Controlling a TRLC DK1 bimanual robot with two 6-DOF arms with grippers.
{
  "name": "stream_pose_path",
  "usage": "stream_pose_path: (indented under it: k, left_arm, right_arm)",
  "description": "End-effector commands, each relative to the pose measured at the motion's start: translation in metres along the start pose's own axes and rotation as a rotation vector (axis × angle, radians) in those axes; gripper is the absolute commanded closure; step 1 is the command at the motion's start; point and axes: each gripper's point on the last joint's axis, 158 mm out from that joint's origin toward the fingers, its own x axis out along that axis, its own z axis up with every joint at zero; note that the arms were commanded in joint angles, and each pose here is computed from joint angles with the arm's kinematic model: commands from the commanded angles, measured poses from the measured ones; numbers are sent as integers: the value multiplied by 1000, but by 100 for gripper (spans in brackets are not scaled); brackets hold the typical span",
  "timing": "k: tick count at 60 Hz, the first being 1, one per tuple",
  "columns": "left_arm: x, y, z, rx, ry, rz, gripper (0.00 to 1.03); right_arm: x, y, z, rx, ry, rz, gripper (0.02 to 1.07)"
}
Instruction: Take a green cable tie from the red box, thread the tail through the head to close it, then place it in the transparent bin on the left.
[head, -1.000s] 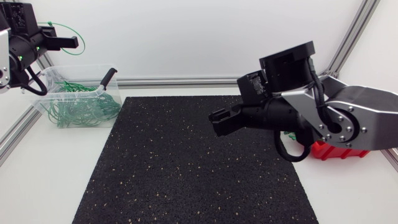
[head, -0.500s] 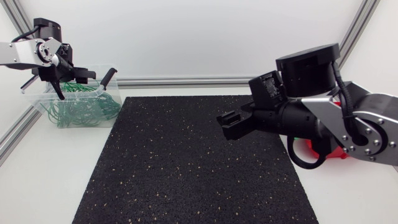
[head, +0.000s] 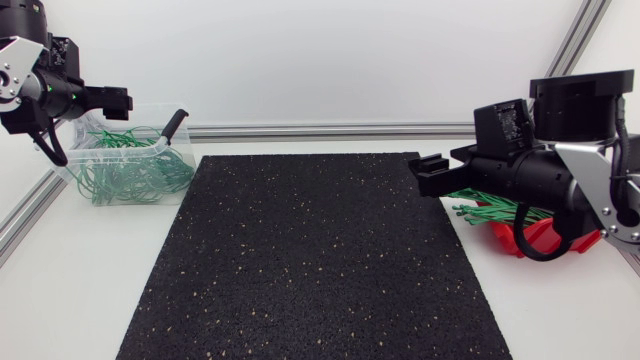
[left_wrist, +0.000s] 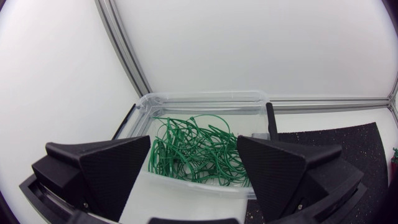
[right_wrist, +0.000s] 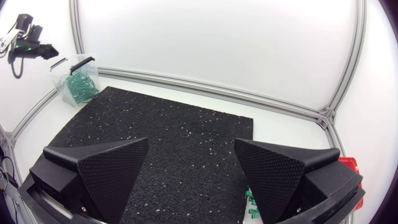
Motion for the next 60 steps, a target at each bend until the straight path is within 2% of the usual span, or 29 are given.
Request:
stream_pose_path:
  k: [1, 14, 25, 46, 60]
  left_arm:
    - [-12, -1, -18, -14, 2, -3, 4]
    - [-48, -3, -41, -20, -66, -22, 4]
    - [-72, -12, -61, -19, -111, -49, 4]
    - [-112, -26, -86, -35, -202, -108, 4]
    - [-125, -24, -110, -45, -232, -112, 4]
  right_arm:
    - [-4, -18, -9, 3, -9, -32, 6]
    - [-25, -47, -14, -40, -105, -118, 6]
    - [-42, -63, -28, -56, -134, -177, 6]
    - [-72, -73, -45, -74, -223, -242, 6]
    - [-86, -72, -54, -52, -279, -259, 7]
